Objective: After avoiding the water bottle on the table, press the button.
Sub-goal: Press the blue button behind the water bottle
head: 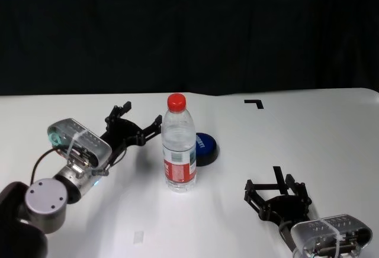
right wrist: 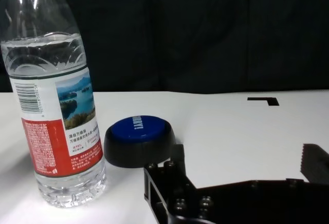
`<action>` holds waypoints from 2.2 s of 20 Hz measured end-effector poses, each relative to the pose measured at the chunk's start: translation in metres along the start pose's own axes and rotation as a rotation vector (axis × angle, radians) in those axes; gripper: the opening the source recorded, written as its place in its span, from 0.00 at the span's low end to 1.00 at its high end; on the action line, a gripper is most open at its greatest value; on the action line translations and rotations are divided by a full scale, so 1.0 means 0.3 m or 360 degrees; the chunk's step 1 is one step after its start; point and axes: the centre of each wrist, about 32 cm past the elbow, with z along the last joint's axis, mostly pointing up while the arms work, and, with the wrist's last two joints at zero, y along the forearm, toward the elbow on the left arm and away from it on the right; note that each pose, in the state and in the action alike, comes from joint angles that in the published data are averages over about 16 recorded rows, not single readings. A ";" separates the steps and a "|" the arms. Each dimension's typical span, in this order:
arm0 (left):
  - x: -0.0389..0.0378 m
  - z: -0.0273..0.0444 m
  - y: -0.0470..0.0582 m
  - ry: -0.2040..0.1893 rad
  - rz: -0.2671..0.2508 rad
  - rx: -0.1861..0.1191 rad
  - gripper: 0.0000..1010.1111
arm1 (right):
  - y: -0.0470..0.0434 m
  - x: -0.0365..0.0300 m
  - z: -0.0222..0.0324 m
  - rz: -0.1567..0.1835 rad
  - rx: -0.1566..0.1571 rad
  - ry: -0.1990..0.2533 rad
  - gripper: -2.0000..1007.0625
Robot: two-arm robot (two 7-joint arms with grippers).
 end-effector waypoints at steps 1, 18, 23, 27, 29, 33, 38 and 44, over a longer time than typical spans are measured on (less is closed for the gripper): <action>0.000 0.000 0.001 -0.0001 0.0002 0.0000 1.00 | 0.000 0.000 0.000 0.0000 0.0000 0.0000 1.00; -0.015 0.033 0.089 -0.0035 0.0112 0.0010 1.00 | 0.000 0.000 0.000 0.0000 0.0000 0.0000 1.00; -0.028 0.048 0.126 -0.0046 0.0146 0.0015 1.00 | 0.000 0.000 0.000 0.0000 0.0000 0.0000 1.00; -0.041 0.060 0.156 -0.0053 0.0171 0.0020 1.00 | 0.000 0.000 0.000 0.0000 0.0000 0.0000 1.00; -0.047 0.065 0.170 -0.0056 0.0182 0.0023 1.00 | 0.000 0.000 0.000 0.0000 0.0000 0.0000 1.00; -0.060 0.075 0.196 -0.0059 0.0205 0.0029 1.00 | 0.000 0.000 0.000 0.0000 0.0000 0.0000 1.00; -0.077 0.086 0.225 -0.0059 0.0234 0.0033 1.00 | 0.000 0.000 0.000 0.0000 0.0000 0.0000 1.00; -0.096 0.098 0.256 -0.0058 0.0267 0.0037 1.00 | 0.000 0.000 0.000 0.0000 0.0000 0.0000 1.00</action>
